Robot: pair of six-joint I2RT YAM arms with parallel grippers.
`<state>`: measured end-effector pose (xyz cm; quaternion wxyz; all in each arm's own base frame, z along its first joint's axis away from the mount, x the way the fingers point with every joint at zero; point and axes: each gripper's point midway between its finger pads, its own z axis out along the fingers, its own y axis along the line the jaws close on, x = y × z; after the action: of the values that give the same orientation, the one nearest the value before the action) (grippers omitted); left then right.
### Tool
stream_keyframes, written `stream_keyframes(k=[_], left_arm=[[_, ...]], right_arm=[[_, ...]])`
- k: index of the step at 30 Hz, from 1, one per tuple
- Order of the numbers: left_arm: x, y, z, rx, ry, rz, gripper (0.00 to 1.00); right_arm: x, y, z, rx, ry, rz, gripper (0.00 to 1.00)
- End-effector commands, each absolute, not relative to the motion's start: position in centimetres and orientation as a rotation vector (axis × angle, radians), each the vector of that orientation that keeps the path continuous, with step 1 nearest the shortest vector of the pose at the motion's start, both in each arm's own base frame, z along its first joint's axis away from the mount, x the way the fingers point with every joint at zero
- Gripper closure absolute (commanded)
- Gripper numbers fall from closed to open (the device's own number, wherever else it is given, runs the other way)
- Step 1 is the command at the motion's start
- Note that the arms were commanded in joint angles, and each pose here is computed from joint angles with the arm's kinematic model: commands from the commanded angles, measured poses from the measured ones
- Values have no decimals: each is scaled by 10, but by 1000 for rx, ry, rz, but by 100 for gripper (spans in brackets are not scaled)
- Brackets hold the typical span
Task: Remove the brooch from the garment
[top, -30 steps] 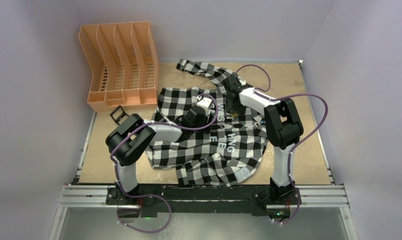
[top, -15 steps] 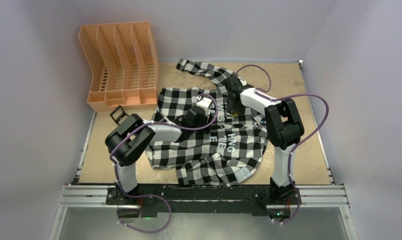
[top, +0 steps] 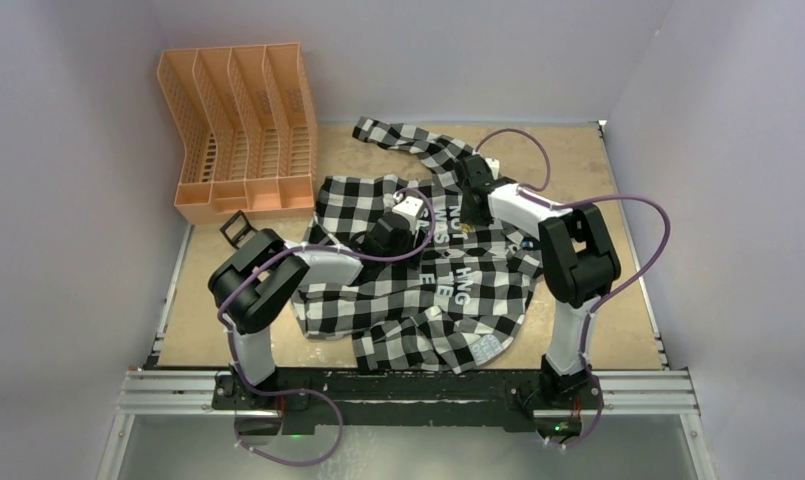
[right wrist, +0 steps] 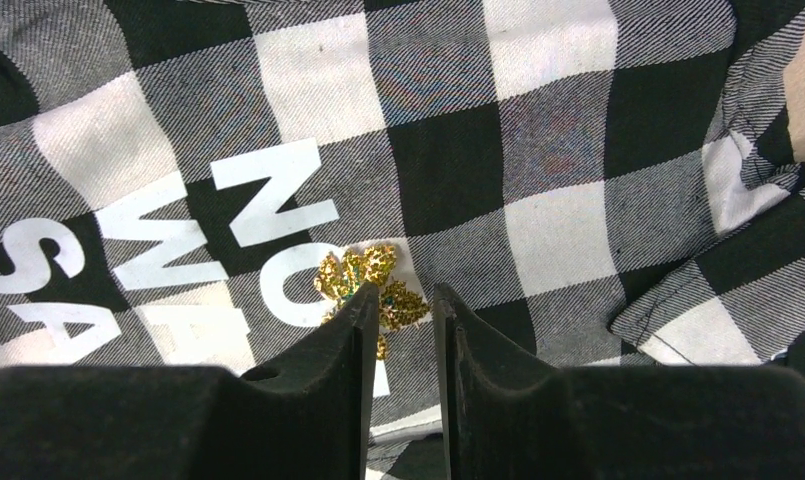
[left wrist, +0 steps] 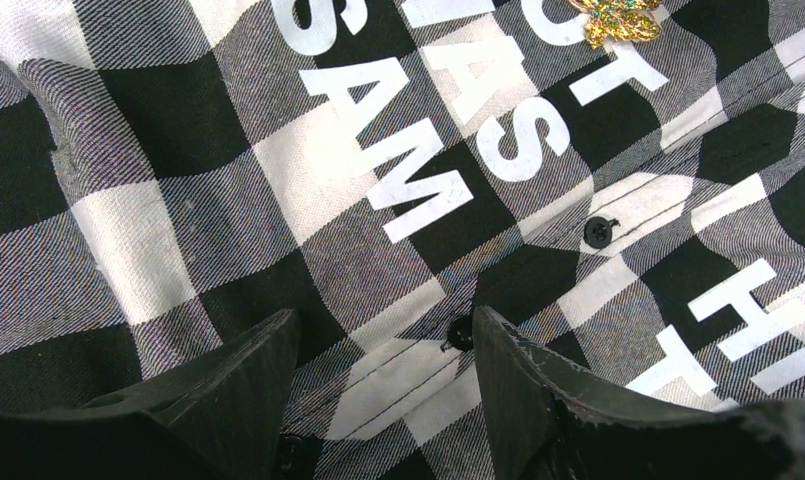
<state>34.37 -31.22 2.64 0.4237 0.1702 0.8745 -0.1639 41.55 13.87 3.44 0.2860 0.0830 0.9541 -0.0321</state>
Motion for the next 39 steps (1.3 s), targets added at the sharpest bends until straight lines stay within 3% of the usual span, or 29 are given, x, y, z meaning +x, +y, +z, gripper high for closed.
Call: stream_keyframes(k=[1, 6, 12, 24, 39], left_arm=[[332, -304, 23, 422, 2232, -408, 37], [332, -304, 25, 425, 2229, -404, 37], [334, -303, 28, 424, 2219, -398, 37], [342, -316, 55, 431, 2161, -438, 37], [357, -395, 97, 509, 2035, -586, 36]], right_arm=[[425, 138, 48, 223, 2476, -67, 71], [420, 141, 53, 210, 2495, -39, 66], [416, 143, 81, 241, 2438, 205, 56], [409, 128, 74, 295, 2362, 722, 61], [405, 129, 42, 320, 2343, 956, 67]])
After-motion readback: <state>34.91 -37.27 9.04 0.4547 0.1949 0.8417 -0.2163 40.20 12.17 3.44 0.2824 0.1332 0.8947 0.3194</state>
